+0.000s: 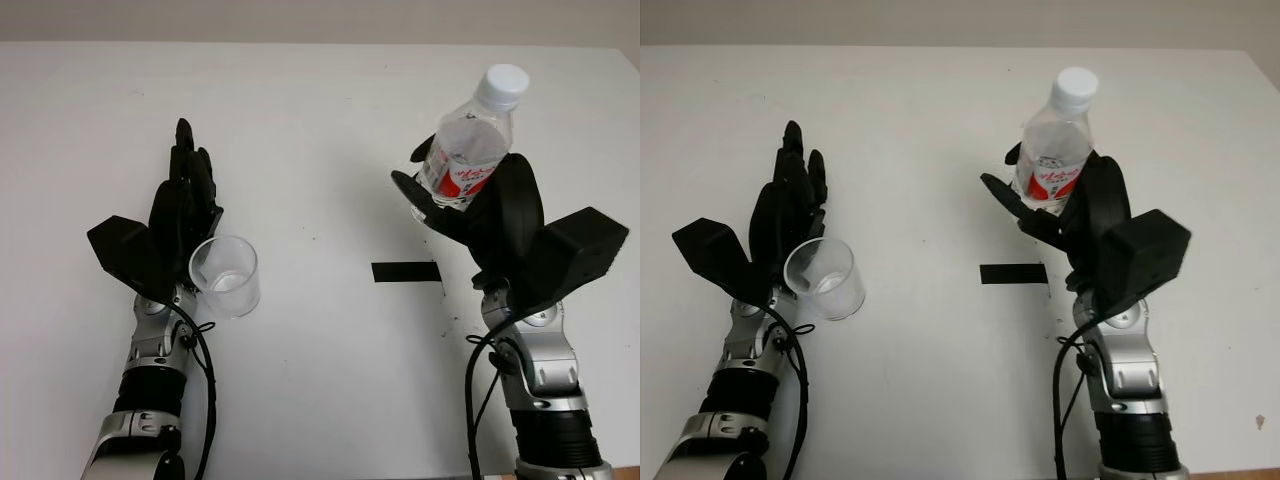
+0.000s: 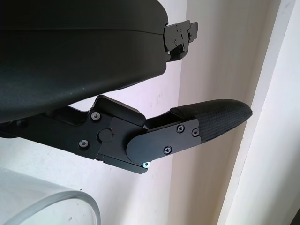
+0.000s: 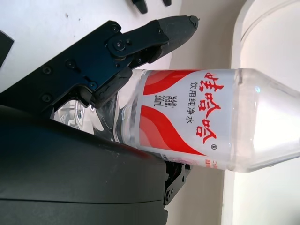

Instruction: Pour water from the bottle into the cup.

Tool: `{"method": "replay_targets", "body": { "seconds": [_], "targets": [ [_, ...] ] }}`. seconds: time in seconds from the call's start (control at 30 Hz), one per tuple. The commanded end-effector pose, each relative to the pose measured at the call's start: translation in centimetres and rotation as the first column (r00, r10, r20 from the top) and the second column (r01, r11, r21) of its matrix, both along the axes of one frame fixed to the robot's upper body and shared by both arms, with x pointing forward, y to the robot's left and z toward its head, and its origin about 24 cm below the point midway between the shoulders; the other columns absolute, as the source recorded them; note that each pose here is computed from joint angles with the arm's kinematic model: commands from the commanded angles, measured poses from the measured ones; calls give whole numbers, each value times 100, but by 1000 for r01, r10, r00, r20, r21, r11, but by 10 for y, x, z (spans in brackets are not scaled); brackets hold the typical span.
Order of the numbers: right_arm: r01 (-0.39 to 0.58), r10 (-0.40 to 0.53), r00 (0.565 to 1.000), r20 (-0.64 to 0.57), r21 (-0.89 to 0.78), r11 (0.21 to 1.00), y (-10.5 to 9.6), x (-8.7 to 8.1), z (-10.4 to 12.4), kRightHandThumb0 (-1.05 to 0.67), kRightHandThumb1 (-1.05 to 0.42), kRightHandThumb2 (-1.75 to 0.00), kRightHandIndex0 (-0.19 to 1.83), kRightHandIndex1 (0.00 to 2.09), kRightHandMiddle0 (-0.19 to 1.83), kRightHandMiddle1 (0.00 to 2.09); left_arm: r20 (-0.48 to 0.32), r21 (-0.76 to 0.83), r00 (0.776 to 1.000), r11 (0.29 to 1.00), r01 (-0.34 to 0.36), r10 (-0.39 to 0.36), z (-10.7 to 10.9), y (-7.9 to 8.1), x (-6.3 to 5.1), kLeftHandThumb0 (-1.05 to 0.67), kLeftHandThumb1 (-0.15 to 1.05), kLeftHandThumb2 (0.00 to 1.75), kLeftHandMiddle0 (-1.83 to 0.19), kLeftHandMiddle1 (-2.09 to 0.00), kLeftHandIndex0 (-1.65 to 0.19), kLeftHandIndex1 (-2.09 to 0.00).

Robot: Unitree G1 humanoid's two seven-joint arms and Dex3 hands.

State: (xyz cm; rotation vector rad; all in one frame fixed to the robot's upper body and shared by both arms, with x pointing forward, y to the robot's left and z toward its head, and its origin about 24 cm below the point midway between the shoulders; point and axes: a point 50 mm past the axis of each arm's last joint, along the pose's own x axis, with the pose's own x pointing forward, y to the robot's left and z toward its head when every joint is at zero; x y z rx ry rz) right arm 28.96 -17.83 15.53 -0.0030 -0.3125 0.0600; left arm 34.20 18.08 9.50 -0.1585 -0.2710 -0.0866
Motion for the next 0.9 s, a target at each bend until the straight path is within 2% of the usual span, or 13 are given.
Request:
{"method": "replay_targets", "body": {
  "seconds": [0.0, 0.13, 0.2, 0.53, 0.87],
  "targets": [
    [-14, 14, 1000, 1, 23, 1000, -2, -6, 7, -41, -105, -32, 104, 209, 71, 209, -19, -11, 1000, 1000, 10, -10, -7, -1, -3, -84, 105, 72, 19, 0, 19, 0],
    [-33, 36, 995, -88, 33, 999, 1, -8, 3, -40, -105, -32, 105, 209, 71, 209, -20, -11, 1000, 1000, 17, -18, -7, -2, -2, -84, 105, 71, 19, 0, 19, 0],
    [-28, 29, 989, -145, 12, 1000, 4, -8, -1, -41, -105, -33, 111, 209, 80, 209, -18, -12, 1000, 1000, 17, -17, -6, -2, -2, -84, 105, 72, 19, 0, 19, 0],
    [-49, 41, 963, -265, -22, 999, 11, -9, -28, -44, -105, -37, 117, 209, 87, 209, -21, 7, 1000, 1000, 10, -10, -4, 1, -4, -84, 105, 73, 19, 0, 19, 0],
    [-80, 62, 971, -232, -70, 994, 15, -14, -43, -45, -105, -41, 115, 209, 87, 209, -16, 3, 1000, 1000, 13, -13, -3, 1, -3, -84, 105, 73, 19, 0, 19, 0]
  ]
}}
